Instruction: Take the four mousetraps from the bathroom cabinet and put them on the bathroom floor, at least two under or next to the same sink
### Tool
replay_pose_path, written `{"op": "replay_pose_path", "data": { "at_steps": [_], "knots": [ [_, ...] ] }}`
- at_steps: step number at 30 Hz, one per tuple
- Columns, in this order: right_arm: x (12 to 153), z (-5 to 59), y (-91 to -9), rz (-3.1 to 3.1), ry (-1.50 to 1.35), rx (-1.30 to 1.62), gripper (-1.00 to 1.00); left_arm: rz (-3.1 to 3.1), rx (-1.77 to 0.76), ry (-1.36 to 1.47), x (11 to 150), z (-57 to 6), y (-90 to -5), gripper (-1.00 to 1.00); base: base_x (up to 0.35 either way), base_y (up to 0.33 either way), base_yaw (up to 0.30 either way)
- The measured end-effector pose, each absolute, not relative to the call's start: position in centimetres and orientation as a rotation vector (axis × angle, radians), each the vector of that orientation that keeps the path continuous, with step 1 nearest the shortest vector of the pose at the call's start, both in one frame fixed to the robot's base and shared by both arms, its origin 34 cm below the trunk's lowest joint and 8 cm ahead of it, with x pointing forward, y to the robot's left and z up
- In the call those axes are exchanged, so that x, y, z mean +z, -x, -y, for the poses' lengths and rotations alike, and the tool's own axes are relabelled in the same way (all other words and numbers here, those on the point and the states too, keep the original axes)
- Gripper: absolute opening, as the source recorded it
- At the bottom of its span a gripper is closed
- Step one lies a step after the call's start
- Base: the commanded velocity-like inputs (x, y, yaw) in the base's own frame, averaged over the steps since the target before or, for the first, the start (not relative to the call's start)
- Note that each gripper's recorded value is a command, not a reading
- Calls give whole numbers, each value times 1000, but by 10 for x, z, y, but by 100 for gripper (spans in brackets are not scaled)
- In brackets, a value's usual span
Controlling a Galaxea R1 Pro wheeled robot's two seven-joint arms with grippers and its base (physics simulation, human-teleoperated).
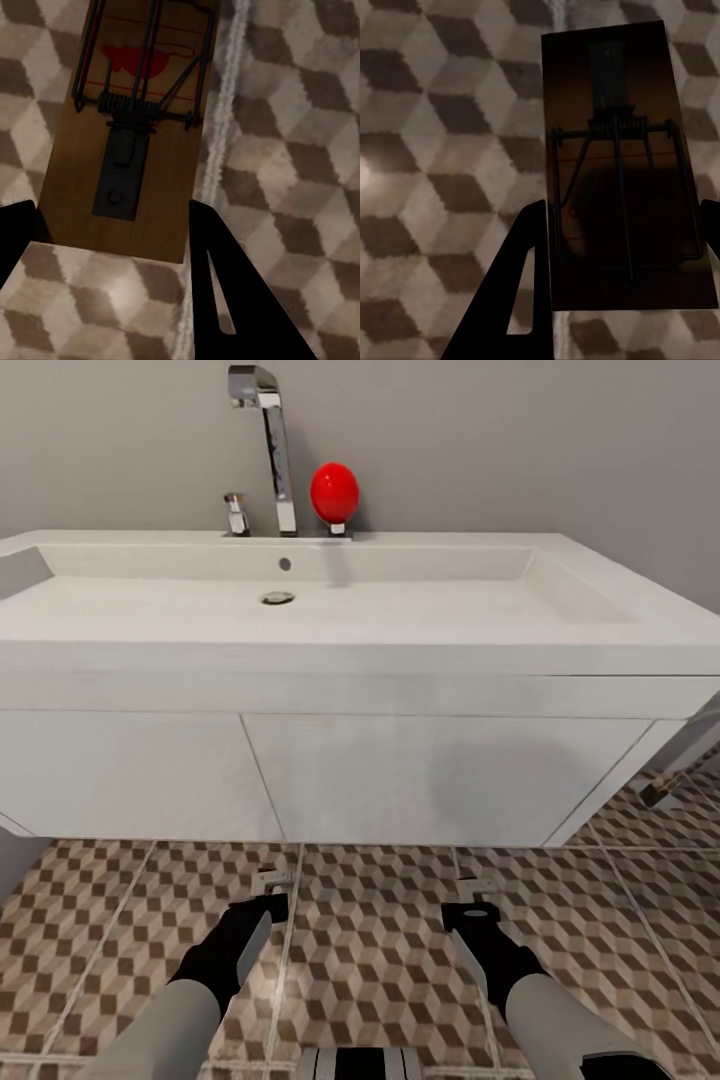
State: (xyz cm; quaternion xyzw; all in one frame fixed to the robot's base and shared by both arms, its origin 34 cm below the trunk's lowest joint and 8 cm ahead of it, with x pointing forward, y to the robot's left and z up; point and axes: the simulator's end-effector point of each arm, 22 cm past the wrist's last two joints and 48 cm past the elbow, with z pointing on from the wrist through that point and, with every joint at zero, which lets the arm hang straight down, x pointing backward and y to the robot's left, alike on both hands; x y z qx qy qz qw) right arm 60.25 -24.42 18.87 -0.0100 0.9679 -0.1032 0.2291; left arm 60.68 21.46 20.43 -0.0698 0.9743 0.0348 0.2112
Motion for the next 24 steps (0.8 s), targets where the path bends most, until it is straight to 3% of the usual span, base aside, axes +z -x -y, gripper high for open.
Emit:
{"op": "replay_pose_path", "data": {
  "at_steps": [24],
  "knots": [
    [139,245,-571,-2763,44,-290,-100,-2796,111,196,155,-216,-579,-100,0,0,0]
  ]
}}
